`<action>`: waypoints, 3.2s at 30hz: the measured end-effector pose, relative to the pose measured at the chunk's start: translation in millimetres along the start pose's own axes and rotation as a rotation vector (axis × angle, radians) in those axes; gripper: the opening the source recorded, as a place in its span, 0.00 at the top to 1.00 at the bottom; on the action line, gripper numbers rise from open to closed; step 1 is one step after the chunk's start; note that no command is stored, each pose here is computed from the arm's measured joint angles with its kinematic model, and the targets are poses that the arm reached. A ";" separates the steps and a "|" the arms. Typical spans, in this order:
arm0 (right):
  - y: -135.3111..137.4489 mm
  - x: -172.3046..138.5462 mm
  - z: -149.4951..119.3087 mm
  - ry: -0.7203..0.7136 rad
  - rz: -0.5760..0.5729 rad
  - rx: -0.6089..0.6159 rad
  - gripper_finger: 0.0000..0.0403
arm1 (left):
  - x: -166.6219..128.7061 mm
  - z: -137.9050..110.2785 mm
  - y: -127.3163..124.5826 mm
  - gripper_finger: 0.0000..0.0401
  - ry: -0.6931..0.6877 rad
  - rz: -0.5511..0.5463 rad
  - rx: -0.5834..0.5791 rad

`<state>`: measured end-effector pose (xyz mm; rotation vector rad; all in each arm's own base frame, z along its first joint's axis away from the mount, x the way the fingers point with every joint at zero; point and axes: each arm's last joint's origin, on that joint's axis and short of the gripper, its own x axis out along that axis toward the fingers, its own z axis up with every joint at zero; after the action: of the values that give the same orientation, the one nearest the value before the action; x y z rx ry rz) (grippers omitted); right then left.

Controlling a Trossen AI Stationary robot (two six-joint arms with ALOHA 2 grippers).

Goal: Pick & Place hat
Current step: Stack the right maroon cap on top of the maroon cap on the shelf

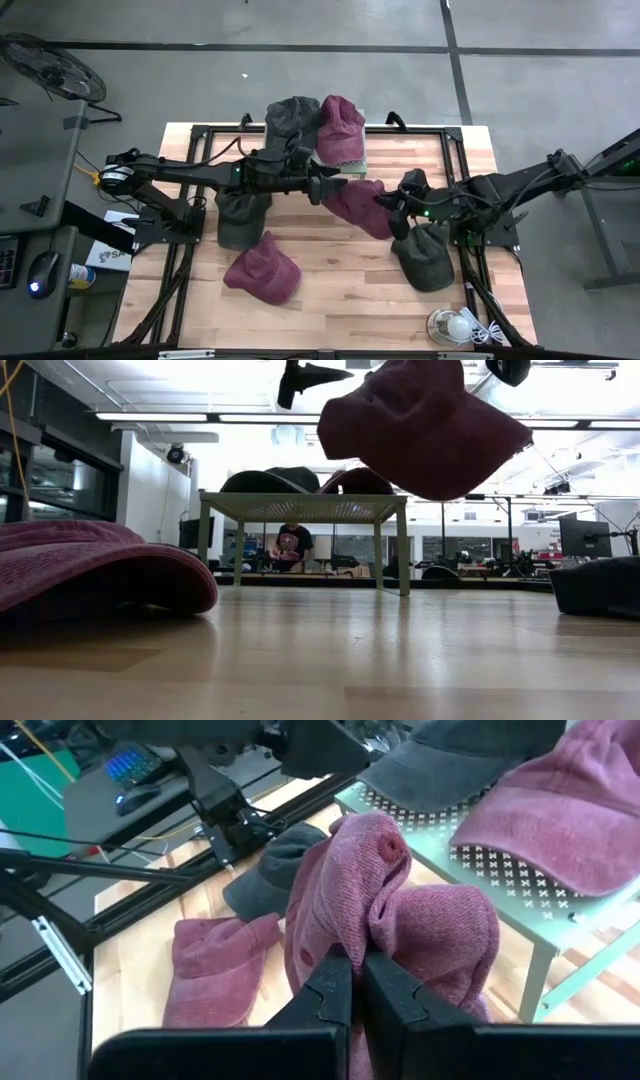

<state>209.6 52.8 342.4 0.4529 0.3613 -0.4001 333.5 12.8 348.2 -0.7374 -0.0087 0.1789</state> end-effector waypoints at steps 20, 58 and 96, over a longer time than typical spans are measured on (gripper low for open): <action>-15.3 -12.3 11.5 0.012 0.041 -0.056 1.00 | 0.0 1.8 -1.1 0.21 -0.025 -0.003 0.127; -23.7 -19.0 67.2 -0.489 -0.224 -0.331 1.00 | 4.9 31.8 -23.4 0.21 -0.276 0.154 0.319; -14.2 -11.9 65.2 -0.437 0.096 -0.465 1.00 | 19.8 19.9 -21.7 0.32 -0.232 0.052 0.300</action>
<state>209.0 12.9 397.0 -0.0759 0.0008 -0.2983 355.0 13.6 376.3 -0.4152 -0.1804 0.3080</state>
